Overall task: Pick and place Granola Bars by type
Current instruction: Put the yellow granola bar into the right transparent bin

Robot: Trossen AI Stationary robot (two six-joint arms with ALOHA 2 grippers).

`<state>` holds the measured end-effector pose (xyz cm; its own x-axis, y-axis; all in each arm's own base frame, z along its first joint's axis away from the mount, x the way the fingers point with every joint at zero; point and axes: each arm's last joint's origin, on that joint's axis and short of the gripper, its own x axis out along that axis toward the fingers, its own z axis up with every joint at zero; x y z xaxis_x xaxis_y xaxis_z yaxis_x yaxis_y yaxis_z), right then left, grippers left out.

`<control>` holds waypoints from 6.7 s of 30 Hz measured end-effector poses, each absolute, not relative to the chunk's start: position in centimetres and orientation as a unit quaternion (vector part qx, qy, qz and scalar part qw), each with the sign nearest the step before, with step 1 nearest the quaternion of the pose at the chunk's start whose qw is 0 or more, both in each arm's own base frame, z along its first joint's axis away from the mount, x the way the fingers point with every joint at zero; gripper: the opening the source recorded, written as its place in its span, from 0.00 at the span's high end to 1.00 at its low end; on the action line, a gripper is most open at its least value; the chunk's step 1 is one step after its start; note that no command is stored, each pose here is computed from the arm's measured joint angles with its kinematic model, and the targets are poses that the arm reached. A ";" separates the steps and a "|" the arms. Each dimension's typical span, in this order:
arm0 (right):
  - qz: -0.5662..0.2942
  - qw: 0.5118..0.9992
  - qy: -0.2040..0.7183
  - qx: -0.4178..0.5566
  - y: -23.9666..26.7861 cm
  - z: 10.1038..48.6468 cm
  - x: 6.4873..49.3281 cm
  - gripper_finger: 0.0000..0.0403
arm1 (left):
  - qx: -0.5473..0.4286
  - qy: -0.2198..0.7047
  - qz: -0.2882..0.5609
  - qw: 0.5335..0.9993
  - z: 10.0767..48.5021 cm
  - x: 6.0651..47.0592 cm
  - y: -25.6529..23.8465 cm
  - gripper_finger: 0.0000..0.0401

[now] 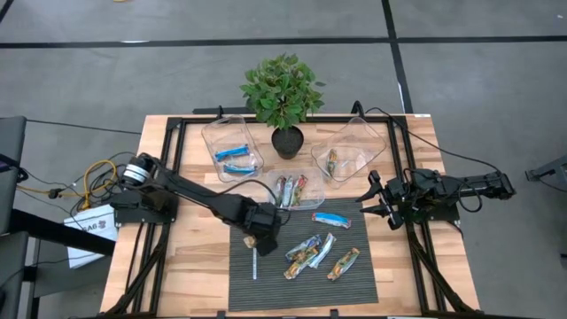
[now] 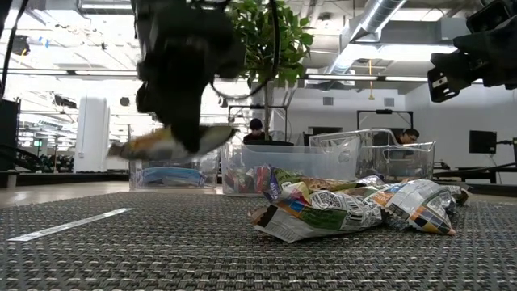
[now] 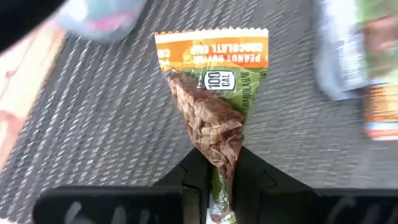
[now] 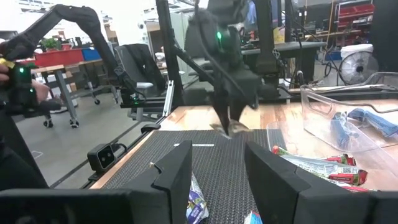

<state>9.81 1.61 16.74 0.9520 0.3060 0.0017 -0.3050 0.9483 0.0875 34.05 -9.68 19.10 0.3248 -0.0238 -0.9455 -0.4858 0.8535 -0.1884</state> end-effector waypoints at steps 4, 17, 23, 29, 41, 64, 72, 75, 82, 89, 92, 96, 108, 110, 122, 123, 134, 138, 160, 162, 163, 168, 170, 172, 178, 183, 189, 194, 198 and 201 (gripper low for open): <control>0.155 0.987 0.006 0.043 1.6 16.7 9.8 0.66 | -0.250 0.509 0.133 0.813 21.1 34.2 -9.9 0.91; 0.155 0.987 0.006 0.043 1.6 16.7 9.8 0.66 | -0.295 0.188 0.119 0.929 28.2 36.9 -8.8 0.91; 0.155 0.987 0.006 0.043 1.6 16.7 9.8 0.65 | -0.319 0.109 0.111 0.935 29.7 37.8 -7.7 0.91; 0.155 0.987 0.006 0.043 1.6 16.7 9.8 0.65 | -0.301 0.098 0.119 0.941 29.9 37.9 -7.3 0.91; 0.155 0.987 0.006 0.043 1.6 16.7 9.8 0.65 | -0.304 0.084 0.155 0.936 29.9 38.0 -6.3 0.91; 0.155 0.987 0.006 0.043 1.6 16.7 9.8 0.65 | -0.296 0.076 0.187 0.934 31.0 42.8 -1.9 0.91; 0.155 0.987 0.007 0.043 1.6 16.7 9.8 0.66 | -0.273 0.076 0.150 0.947 32.1 42.9 -2.1 0.91; 0.155 0.987 0.006 0.043 1.6 16.7 9.8 0.65 | -0.274 0.080 0.144 0.948 32.1 42.9 -2.2 0.91; 0.155 0.987 0.007 0.043 1.6 16.7 9.8 0.65 | -0.291 0.083 0.129 0.944 32.1 43.0 -2.3 0.91; 0.154 0.986 0.005 0.055 1.6 16.8 9.8 0.65 | -0.306 0.086 0.115 0.941 32.2 43.0 -2.3 0.91; 0.157 0.972 0.009 0.173 1.6 17.1 9.8 0.65 | -0.309 0.086 0.114 0.940 32.1 43.0 -2.3 0.91; 0.146 0.920 -0.002 0.363 1.5 17.8 9.8 0.66 | -0.310 0.086 0.114 0.940 32.1 43.0 -2.3 0.91; 0.067 0.807 -0.026 0.586 0.9 17.9 9.9 0.65 | -0.310 0.080 0.122 0.940 32.2 43.0 -2.3 0.91; 0.069 0.809 -0.034 0.582 0.9 18.0 9.9 0.66 | -0.310 0.079 0.122 0.939 32.2 43.0 -2.3 0.91; 0.099 0.869 -0.086 0.476 1.2 20.1 10.1 0.65 | -0.332 0.043 0.114 0.935 32.9 43.1 -2.0 0.91; 0.097 0.878 -0.078 0.462 1.3 20.3 10.4 0.65 | -0.332 0.042 0.114 0.936 33.1 43.1 -2.0 0.91; 0.062 0.931 -0.006 0.360 2.0 24.1 14.6 0.54 | -0.334 0.038 0.103 0.936 33.6 43.2 -2.1 0.91; 0.046 0.932 0.011 0.358 1.8 24.7 16.1 0.46 | -0.334 0.038 0.103 0.936 33.6 43.2 -2.1 0.91; 0.078 0.945 0.013 0.317 2.2 27.9 19.6 0.41 | -0.306 0.045 0.106 0.945 33.5 43.1 -2.1 0.91; 0.075 0.945 0.014 0.317 2.2 27.9 19.6 0.41 | -0.306 0.044 0.106 0.945 33.5 43.1 -2.1 0.91; 0.075 0.945 0.014 0.317 2.2 27.9 19.6 0.42 | -0.306 0.044 0.106 0.945 33.5 43.1 -2.1 0.91; 0.073 0.946 0.015 0.317 2.1 27.8 19.7 0.50 | -0.307 0.038 0.104 0.945 33.7 43.2 -2.1 0.91; 0.070 0.944 0.019 0.321 2.1 27.6 20.1 0.54 | -0.308 0.032 0.103 0.945 33.8 43.2 -2.1 0.91; 0.065 0.941 0.026 0.330 2.0 27.3 20.3 0.59 | -0.309 0.025 0.101 0.945 33.9 43.2 -2.1 0.91; 0.066 0.941 0.016 0.333 1.9 27.0 21.3 0.73 | -0.311 0.020 0.090 0.946 34.1 43.2 -2.1 0.91; 0.068 0.942 0.012 0.329 1.9 27.1 21.3 0.78 | -0.311 0.022 0.089 0.946 34.0 43.2 -2.1 0.91; 0.069 0.942 0.014 0.329 1.8 27.0 21.3 0.79 | -0.301 0.028 0.076 0.950 34.0 43.2 -2.2 0.90; 0.060 0.942 0.029 0.329 1.8 26.7 21.3 0.79 | -0.305 0.040 0.071 0.949 33.8 43.2 -2.2 0.80; 0.053 0.945 0.037 0.320 1.7 26.5 21.3 0.81 | -0.306 0.063 0.075 0.947 33.4 43.2 -2.1 0.67; 0.051 0.946 0.038 0.317 1.7 26.5 21.3 0.81 | -0.306 0.071 0.078 0.946 33.2 43.1 -2.1 0.57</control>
